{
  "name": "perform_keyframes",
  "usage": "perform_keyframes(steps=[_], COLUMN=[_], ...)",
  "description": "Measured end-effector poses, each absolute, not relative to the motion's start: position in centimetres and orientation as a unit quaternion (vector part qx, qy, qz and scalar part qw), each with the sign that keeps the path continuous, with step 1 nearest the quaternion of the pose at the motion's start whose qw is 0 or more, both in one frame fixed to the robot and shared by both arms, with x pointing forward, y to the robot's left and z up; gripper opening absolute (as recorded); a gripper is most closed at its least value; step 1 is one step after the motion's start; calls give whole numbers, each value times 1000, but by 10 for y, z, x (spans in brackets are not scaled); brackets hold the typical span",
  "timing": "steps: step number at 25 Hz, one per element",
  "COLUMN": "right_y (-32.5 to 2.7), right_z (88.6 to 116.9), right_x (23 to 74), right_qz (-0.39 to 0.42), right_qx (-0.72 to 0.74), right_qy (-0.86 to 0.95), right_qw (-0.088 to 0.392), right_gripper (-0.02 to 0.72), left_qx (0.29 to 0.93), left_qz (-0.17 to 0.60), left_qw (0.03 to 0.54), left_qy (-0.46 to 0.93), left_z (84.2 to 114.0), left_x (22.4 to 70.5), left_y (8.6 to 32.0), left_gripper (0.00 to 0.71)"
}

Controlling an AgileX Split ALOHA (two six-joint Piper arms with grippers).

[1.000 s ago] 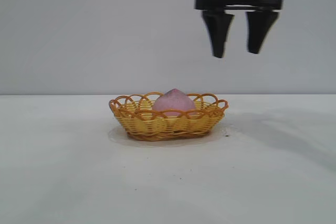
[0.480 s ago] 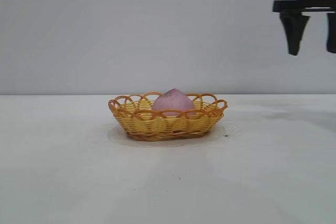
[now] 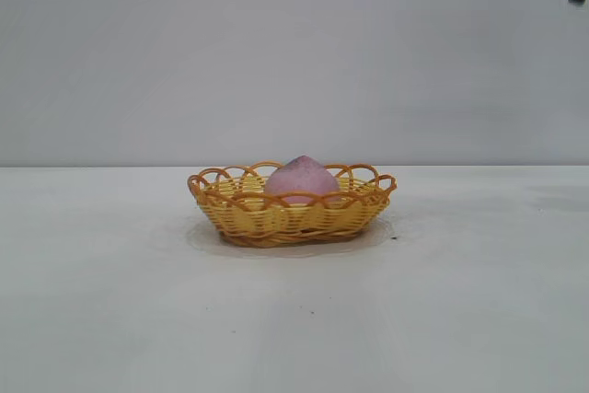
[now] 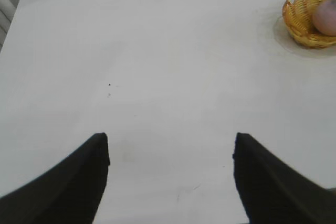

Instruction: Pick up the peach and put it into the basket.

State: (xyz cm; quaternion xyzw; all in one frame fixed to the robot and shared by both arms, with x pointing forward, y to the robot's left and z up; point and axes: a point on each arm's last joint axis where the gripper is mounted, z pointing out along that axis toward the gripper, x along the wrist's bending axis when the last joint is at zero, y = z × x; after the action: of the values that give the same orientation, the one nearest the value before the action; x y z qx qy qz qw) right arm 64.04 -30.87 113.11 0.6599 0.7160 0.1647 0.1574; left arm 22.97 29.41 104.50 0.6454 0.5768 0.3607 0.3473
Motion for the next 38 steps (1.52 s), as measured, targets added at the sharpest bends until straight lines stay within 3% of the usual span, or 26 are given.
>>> perform_keyframes(steps=[4, 12, 22, 28, 32, 38], right_y=[-306, -302, -297, -295, -294, -290], right_z=[1172, 1174, 1128, 1079, 1048, 1049], right_x=[589, 476, 343, 285, 262, 239], right_qz=[195, 191, 206, 223, 255, 342], right_qx=[653, 654, 649, 644, 633, 595], right_qy=[709, 710, 706, 701, 689, 651], right_qw=[183, 177, 195, 213, 245, 324], right_gripper=[524, 524, 524, 524, 524, 524], left_qx=[645, 645, 645, 645, 645, 645], left_qz=[361, 361, 361, 361, 361, 361], left_qw=[347, 347, 347, 347, 347, 347], left_qy=[577, 577, 577, 577, 577, 577], left_z=[1045, 1045, 1045, 1045, 1045, 1045], left_x=[230, 230, 230, 230, 230, 230], left_y=[294, 294, 294, 294, 294, 294], left_gripper=[442, 442, 442, 442, 442, 442])
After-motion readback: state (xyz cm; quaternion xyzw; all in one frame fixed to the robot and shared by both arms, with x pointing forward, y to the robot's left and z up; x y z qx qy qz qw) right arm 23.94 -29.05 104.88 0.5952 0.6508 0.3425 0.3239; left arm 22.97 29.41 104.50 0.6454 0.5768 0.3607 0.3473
